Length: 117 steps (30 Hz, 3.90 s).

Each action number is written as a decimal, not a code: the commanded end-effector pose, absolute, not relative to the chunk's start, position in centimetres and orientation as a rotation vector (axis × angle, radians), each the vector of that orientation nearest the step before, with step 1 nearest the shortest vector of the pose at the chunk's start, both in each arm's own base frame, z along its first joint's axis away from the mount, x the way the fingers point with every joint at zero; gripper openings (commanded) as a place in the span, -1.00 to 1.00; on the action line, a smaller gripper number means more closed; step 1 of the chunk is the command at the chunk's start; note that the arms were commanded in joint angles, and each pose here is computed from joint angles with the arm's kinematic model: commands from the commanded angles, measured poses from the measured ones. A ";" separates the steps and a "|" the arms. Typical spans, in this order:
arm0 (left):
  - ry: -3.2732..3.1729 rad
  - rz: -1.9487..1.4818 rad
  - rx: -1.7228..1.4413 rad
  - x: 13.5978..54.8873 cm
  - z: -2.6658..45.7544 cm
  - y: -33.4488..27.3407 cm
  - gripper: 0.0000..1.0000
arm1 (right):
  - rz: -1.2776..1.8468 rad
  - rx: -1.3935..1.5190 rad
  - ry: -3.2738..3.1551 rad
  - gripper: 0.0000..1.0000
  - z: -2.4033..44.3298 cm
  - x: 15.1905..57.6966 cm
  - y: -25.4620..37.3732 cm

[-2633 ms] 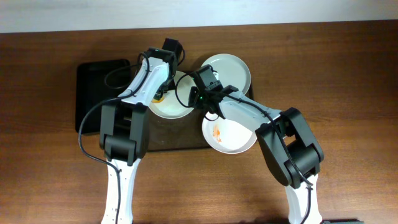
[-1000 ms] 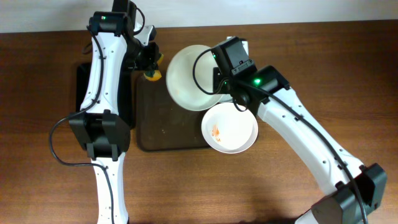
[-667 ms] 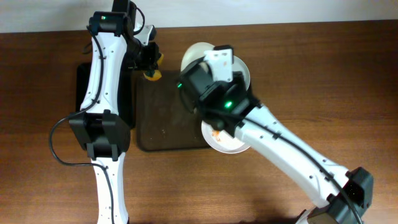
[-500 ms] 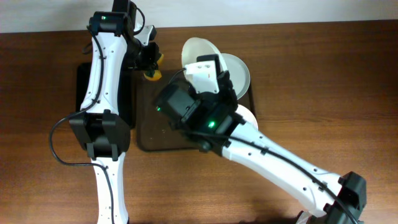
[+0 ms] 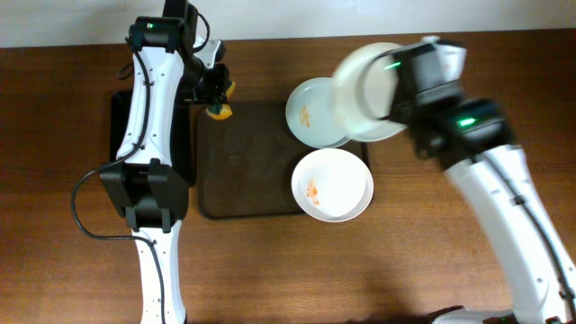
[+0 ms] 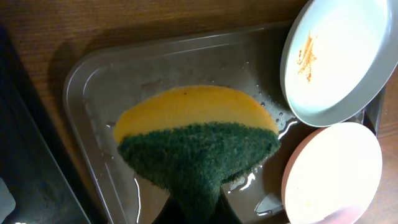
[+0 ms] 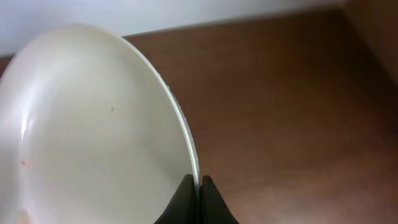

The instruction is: Clean dirty plates on tray and stack at the side

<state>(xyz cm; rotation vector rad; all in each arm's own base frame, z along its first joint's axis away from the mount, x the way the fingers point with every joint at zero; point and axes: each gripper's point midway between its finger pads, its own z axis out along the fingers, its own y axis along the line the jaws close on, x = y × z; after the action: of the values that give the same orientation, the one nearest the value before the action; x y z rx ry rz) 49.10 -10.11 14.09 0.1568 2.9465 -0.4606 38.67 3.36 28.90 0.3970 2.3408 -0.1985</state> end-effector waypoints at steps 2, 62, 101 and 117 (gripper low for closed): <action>2.914 -0.444 0.183 49.2 15.2 -10.0 -0.99 | 0.125 0.604 2.493 -0.92 25.2 39.0 -2.1; 2.899 -0.443 0.187 49.6 15.3 -10.1 -0.99 | 0.440 0.291 2.944 -0.92 4.2 35.0 23.1; 3.133 -0.333 0.210 45.5 8.3 -12.8 -0.99 | 0.375 0.447 2.784 -0.92 -0.2 38.7 25.3; 3.500 -0.354 0.278 36.0 -0.1 -12.1 -0.99 | 0.404 0.433 2.791 -0.92 -0.1 38.7 25.7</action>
<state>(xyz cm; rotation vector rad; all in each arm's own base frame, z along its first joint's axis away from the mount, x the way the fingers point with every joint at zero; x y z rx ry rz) 36.27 -12.68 0.85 0.2059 3.4890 -0.3879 38.81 26.02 0.88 0.4222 2.7743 0.4298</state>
